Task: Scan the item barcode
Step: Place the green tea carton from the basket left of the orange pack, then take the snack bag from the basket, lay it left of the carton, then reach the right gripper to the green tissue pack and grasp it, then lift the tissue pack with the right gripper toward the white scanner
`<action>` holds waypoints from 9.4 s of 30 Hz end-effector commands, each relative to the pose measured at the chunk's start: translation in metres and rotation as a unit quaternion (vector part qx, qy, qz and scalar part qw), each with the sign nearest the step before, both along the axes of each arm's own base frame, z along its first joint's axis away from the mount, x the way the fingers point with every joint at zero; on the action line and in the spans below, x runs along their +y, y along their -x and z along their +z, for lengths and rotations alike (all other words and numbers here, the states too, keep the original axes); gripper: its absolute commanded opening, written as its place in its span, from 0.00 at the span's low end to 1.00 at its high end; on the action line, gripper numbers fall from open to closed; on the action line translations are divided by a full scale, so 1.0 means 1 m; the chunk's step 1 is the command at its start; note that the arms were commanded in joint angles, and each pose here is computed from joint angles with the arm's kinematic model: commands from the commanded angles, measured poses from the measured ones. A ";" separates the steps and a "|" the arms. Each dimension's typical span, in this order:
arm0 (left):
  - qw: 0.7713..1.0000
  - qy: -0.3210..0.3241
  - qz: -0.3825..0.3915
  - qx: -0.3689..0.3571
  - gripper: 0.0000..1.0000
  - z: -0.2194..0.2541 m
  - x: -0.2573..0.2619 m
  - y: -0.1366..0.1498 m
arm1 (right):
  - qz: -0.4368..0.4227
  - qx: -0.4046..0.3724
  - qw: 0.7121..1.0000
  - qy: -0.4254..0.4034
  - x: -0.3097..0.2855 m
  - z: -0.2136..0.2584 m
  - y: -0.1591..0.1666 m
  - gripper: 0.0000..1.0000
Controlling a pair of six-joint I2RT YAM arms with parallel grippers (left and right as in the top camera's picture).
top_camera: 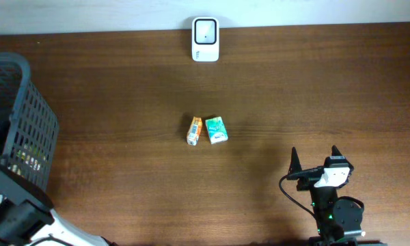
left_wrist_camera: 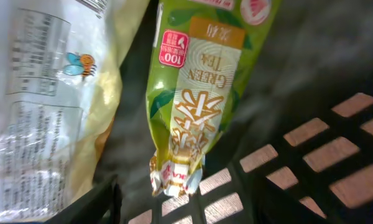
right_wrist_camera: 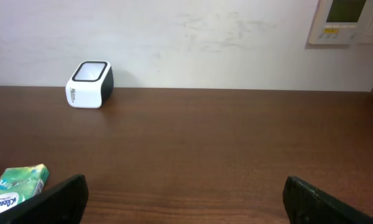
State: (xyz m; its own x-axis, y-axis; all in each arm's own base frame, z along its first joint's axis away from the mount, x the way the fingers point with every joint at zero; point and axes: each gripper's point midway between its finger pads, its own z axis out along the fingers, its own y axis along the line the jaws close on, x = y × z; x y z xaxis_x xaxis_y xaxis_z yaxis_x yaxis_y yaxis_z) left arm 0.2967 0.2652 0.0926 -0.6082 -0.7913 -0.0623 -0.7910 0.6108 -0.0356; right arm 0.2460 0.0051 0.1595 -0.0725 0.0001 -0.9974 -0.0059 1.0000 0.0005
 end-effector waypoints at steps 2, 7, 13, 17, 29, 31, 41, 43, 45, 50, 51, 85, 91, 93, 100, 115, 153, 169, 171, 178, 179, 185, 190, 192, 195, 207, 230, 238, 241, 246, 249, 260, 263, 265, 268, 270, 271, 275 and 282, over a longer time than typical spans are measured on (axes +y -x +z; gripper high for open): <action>0.999 0.028 -0.010 0.021 0.61 -0.024 -0.006 0.001 | -0.006 0.002 1.000 -0.003 -0.002 -0.003 0.000 0.99; 0.998 0.042 -0.010 0.036 0.57 -0.044 -0.006 0.001 | -0.006 0.002 1.000 -0.003 -0.002 -0.003 0.000 0.99; 0.997 0.046 -0.010 0.055 0.04 -0.057 -0.005 0.005 | -0.006 0.002 1.000 -0.003 -0.002 -0.003 0.000 0.99; 0.999 0.032 -0.013 0.027 0.00 -0.019 -0.001 -0.008 | -0.006 0.002 1.000 -0.003 -0.002 -0.003 0.000 0.99; 0.905 -0.120 -0.291 -0.285 0.00 0.292 -0.222 -0.062 | -0.006 0.002 1.000 -0.003 -0.002 -0.003 0.000 0.99; 0.898 -0.063 -0.379 -0.214 0.00 0.222 -0.288 -0.079 | -0.006 0.002 1.000 -0.003 -0.002 -0.003 0.000 0.99; 0.892 0.025 -0.452 -0.023 0.00 -0.039 -0.405 -0.041 | -0.006 0.002 1.000 -0.003 -0.002 -0.003 0.000 0.99; 0.884 0.026 -0.466 -0.017 0.19 -0.045 -0.417 -0.036 | -0.006 0.002 1.000 -0.003 -0.002 -0.003 0.000 0.99; 0.878 0.026 -0.478 -0.024 0.56 -0.046 -0.427 -0.036 | -0.006 0.002 1.000 -0.003 -0.002 -0.003 0.000 0.99; 0.884 -0.004 -0.463 -0.061 0.57 -0.012 -0.418 -0.066 | -0.006 0.002 1.000 -0.003 -0.002 -0.003 0.000 0.99; 0.890 -0.028 -0.448 -0.077 0.57 0.015 -0.405 -0.081 | -0.006 0.002 1.000 -0.003 -0.002 -0.003 0.000 0.99; 0.996 -0.079 -0.023 0.023 0.55 -0.054 0.064 0.067 | -0.006 0.002 1.000 -0.003 -0.002 -0.003 0.000 0.99; 0.998 -0.059 -0.031 -0.013 0.11 -0.037 0.060 0.050 | -0.006 0.002 1.000 -0.003 -0.002 -0.003 0.000 0.99; 0.996 -0.068 -0.044 -0.039 0.10 0.002 0.062 0.026 | -0.006 0.002 1.000 -0.003 -0.002 -0.003 0.000 0.99; 0.954 -0.191 -0.080 -0.217 0.11 0.229 0.023 -0.068 | -0.006 0.002 1.000 -0.003 -0.002 -0.003 0.000 0.99; 0.893 0.011 -0.445 -0.066 0.16 0.085 -0.328 -0.134 | -0.006 0.002 1.000 -0.003 -0.002 -0.003 0.000 0.99; 0.844 0.004 -0.493 -0.213 0.00 0.070 -0.404 -0.110 | -0.006 0.002 1.000 -0.003 -0.002 -0.003 0.000 0.99; 0.895 -0.290 -0.170 -0.294 0.99 0.236 -0.132 -0.070 | 0.114 -0.031 0.992 -0.038 0.039 0.034 0.008 0.99; 0.895 -0.290 -0.170 -0.293 0.99 0.236 -0.132 -0.070 | 0.138 -0.032 0.989 -0.039 0.047 0.063 0.010 0.99; 0.895 -0.290 -0.170 -0.293 0.99 0.236 -0.132 -0.070 | 0.270 0.272 0.916 -0.116 0.100 0.111 -0.023 0.98; 0.895 -0.290 -0.170 -0.293 0.99 0.236 -0.132 -0.070 | 0.291 0.303 0.898 -0.134 0.109 0.106 -0.034 0.99; 0.895 -0.290 -0.170 -0.293 0.99 0.236 -0.132 -0.070 | 0.387 0.391 0.796 -0.252 0.153 0.046 -0.088 0.95; 0.895 -0.290 -0.170 -0.293 0.99 0.236 -0.132 -0.070 | 0.183 0.510 0.817 -0.197 0.154 -0.031 -0.137 0.76; 0.895 -0.290 -0.170 -0.293 0.99 0.236 -0.132 -0.070 | 0.120 0.539 0.823 -0.132 0.155 -0.051 -0.161 0.72; 0.895 -0.290 -0.170 -0.293 0.99 0.236 -0.132 -0.070 | 0.128 0.579 0.796 -0.124 0.179 -0.086 -0.152 0.55; 0.895 -0.290 -0.170 -0.293 0.99 0.236 -0.132 -0.070 | 0.155 0.668 0.715 -0.133 0.206 -0.151 -0.112 0.30; 0.895 -0.289 -0.170 -0.293 0.99 0.236 -0.132 -0.070 | 0.310 0.628 0.710 -0.079 0.151 -0.122 -0.122 0.04; 0.895 -0.290 -0.170 -0.293 0.99 0.236 -0.132 -0.070 | -0.079 0.607 0.782 0.119 0.084 -0.069 -0.152 0.04; 0.895 -0.290 -0.170 -0.293 0.99 0.236 -0.132 -0.070 | -0.136 0.558 0.777 0.256 0.106 -0.076 -0.139 0.04; 0.895 -0.290 -0.170 -0.293 0.99 0.236 -0.132 -0.070 | -0.026 0.596 0.766 0.239 0.181 -0.112 -0.108 0.05; 0.895 -0.290 -0.170 -0.293 0.99 0.236 -0.132 -0.070 | 0.093 0.631 0.751 0.170 0.230 -0.125 -0.092 0.24; 0.895 -0.290 -0.170 -0.293 0.99 0.236 -0.132 -0.070 | 0.245 0.612 0.752 -0.015 0.191 -0.042 -0.143 0.56; 0.895 -0.290 -0.170 -0.293 0.99 0.236 -0.132 -0.070 | 0.305 0.643 0.703 -0.015 0.177 -0.086 -0.139 0.47; 0.895 -0.290 -0.170 -0.293 0.99 0.236 -0.132 -0.070 | 0.342 0.667 0.662 -0.004 0.186 -0.111 -0.122 0.46; 0.895 -0.290 -0.170 -0.293 0.99 0.236 -0.132 -0.070 | 0.337 0.701 0.628 -0.009 0.184 -0.140 -0.109 0.43; 0.895 -0.290 -0.170 -0.293 0.99 0.236 -0.132 -0.070 | 0.341 0.710 0.615 -0.022 0.186 -0.145 -0.100 0.36; 0.895 -0.290 -0.170 -0.293 0.99 0.236 -0.132 -0.070 | 0.343 0.715 0.609 -0.027 0.186 -0.148 -0.095 0.32; 0.895 -0.290 -0.170 -0.293 0.99 0.236 -0.132 -0.070 | 0.346 0.710 0.612 -0.033 0.187 -0.160 -0.093 0.04; 0.895 -0.290 -0.170 -0.293 0.99 0.236 -0.132 -0.070 | 0.417 0.634 0.621 -0.197 0.199 -0.035 -0.121 0.04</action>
State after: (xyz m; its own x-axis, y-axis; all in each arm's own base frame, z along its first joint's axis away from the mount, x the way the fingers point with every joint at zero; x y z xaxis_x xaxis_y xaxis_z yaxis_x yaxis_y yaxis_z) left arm 0.3687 0.1310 0.3191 -0.5527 -0.3063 -0.7751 -0.5002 0.8658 0.0144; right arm 0.3416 0.1997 0.0467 -0.9079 -0.4086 0.0933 -0.2438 0.6959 0.6755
